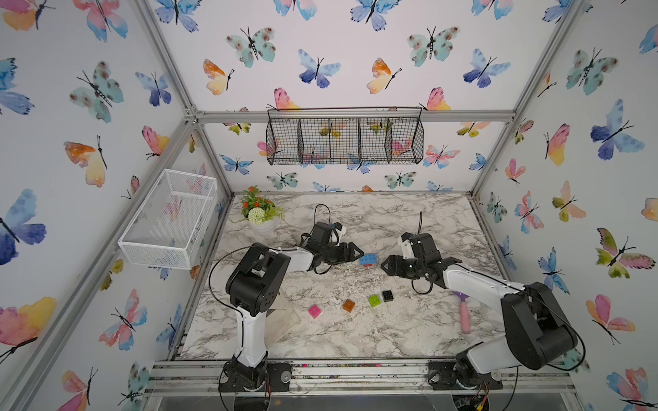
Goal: Assemble the letter v with lego
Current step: Adjust the lego brick at the center of the board, then pick up the lego brick from the center of the board.
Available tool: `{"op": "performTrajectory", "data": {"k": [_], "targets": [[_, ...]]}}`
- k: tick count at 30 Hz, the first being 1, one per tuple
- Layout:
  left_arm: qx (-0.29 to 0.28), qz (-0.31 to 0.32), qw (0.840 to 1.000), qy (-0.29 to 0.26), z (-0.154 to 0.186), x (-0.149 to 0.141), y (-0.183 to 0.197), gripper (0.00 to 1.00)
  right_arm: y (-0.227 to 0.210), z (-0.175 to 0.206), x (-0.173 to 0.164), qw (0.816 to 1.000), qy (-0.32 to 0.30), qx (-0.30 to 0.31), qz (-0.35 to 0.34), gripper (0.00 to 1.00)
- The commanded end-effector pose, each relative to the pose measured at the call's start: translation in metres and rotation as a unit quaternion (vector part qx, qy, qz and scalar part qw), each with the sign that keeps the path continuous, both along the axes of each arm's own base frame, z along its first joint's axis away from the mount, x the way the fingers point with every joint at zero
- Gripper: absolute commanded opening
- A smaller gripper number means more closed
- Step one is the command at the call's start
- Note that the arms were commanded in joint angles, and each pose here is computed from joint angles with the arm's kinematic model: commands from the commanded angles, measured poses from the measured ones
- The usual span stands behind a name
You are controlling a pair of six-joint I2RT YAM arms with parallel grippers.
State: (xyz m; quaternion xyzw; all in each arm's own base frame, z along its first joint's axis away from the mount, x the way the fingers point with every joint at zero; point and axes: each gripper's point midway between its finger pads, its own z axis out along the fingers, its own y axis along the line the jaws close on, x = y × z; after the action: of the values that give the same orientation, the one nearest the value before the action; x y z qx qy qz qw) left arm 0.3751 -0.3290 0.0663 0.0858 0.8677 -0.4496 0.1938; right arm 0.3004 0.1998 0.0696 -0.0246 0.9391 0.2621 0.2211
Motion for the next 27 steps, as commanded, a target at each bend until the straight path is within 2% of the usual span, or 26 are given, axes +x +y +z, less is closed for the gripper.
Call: {"op": "performTrajectory", "data": {"k": [1, 5, 10, 15, 21, 27], "targets": [[0.003, -0.023, 1.0, 0.007, -0.013, -0.006, -0.011, 0.75, -0.011, -0.016, -0.033, 0.999, 0.034, -0.034, 0.003, 0.69], [0.019, -0.029, 0.999, -0.005, -0.018, -0.009, -0.018, 0.7, -0.01, -0.021, -0.054, 0.997, 0.035, -0.073, 0.017, 0.67], [0.024, -0.027, 0.999, 0.003, -0.027, -0.01, -0.018, 0.65, -0.006, -0.026, -0.06, 0.995, 0.031, -0.09, 0.026, 0.64], [0.025, -0.024, 0.999, 0.007, -0.03, -0.007, -0.019, 0.64, 0.0, -0.037, -0.063, 0.991, 0.036, -0.123, 0.043, 0.52], [0.026, -0.012, 1.0, 0.005, -0.029, -0.001, -0.016, 0.64, 0.005, -0.044, -0.063, 0.988, 0.038, -0.138, 0.055, 0.5], [0.034, -0.011, 0.999, 0.006, -0.039, 0.001, -0.015, 0.61, 0.001, -0.049, -0.061, 0.986, 0.039, -0.154, 0.049, 0.38]]}}
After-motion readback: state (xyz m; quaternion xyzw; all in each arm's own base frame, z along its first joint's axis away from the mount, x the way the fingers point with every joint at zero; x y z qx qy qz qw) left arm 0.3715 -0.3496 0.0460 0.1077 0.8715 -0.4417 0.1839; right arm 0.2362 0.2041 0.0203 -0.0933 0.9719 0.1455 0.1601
